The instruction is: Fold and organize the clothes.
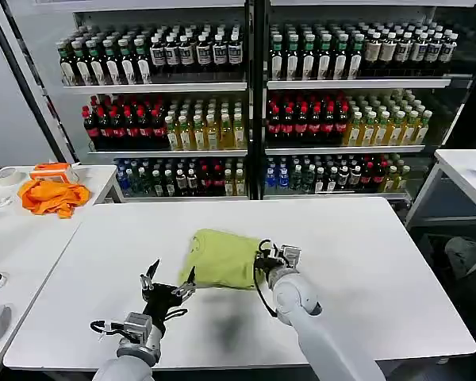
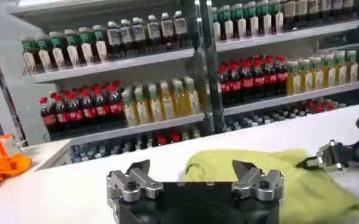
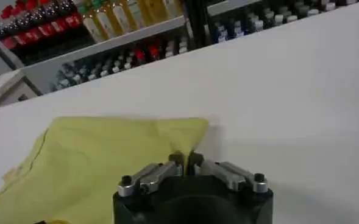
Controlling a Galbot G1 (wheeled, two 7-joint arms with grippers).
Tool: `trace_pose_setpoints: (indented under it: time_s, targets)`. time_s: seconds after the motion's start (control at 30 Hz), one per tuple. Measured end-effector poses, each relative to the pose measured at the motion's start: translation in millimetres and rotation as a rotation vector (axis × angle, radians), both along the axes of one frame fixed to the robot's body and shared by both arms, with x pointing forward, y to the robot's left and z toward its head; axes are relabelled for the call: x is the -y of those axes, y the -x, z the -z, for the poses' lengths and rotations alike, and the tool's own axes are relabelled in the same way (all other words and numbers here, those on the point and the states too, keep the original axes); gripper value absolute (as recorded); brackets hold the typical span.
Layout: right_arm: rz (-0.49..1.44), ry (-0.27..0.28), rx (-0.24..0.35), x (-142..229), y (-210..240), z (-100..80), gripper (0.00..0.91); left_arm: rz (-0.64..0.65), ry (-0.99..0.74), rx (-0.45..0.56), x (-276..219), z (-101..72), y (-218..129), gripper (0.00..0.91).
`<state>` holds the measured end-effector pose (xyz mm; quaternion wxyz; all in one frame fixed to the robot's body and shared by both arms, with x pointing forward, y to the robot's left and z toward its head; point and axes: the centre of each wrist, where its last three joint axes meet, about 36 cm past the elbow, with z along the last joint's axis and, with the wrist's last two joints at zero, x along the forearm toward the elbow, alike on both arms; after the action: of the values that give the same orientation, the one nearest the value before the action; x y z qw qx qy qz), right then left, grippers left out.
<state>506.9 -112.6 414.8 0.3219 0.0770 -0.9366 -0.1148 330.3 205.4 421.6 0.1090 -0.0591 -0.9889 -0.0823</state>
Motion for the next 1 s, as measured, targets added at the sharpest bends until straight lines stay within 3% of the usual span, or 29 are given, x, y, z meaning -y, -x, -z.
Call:
trace_pose_setpoints:
  time_s: [0.27, 0.53, 0.57, 0.77, 1.0]
  targets:
    - [-0.009, 0.035, 0.027, 20, -6, -0.9, 0.000, 0.004, 0.006, -0.010, 3, 3.3, -2, 0.907]
    - [-0.008, 0.117, 0.074, 66, -21, -4.4, 0.000, 0.018, 0.017, -0.020, 8, 3.6, -4, 0.907]
    - [-0.009, 0.131, 0.083, 73, -22, -5.7, 0.907, 0.021, 0.015, -0.021, 8, 4.1, -5, 0.907]
    - [-0.027, 0.202, 0.148, 107, -23, -10.8, 0.907, 0.036, 0.020, -0.012, 11, 4.2, -7, 0.907]
    - [-0.010, 0.283, 0.334, 129, 0, -16.0, 0.907, 0.049, 0.025, 0.002, 13, 3.8, -8, 0.907]
